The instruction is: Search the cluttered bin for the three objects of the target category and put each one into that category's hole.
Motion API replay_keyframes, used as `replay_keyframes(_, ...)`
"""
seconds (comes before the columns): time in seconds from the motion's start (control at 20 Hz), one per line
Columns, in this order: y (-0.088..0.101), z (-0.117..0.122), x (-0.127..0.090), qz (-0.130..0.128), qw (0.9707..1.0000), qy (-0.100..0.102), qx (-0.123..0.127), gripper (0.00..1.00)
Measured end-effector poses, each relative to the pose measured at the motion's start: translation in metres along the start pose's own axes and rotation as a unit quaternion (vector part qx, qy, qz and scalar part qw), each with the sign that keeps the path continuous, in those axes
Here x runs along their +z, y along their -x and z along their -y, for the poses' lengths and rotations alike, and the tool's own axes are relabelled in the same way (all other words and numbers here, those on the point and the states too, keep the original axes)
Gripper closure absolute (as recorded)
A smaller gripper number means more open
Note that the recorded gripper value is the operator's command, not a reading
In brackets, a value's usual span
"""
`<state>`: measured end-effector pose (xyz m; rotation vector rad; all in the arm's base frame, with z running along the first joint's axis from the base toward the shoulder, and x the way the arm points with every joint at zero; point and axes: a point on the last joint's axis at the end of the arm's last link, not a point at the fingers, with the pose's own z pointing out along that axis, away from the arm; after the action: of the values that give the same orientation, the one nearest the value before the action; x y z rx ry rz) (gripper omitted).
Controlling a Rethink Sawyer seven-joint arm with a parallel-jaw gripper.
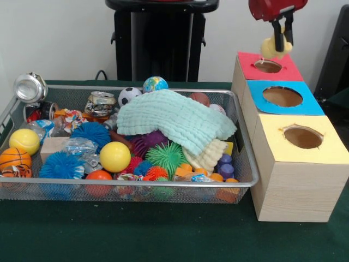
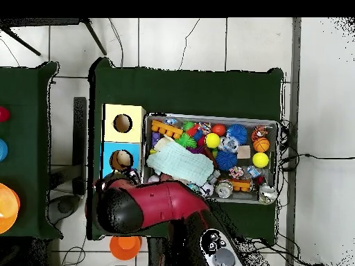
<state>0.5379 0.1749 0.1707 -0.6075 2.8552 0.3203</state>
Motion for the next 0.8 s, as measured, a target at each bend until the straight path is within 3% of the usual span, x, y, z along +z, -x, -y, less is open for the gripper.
replay_keyframes(0.45, 0.000, -0.018, 0.009, 0.010, 0.9996, 0.009, 0.023, 1.00)
replay_keyframes(0.8, -0.023, -0.041, 0.030, -0.024, 0.9992, 0.013, 0.028, 1.00)
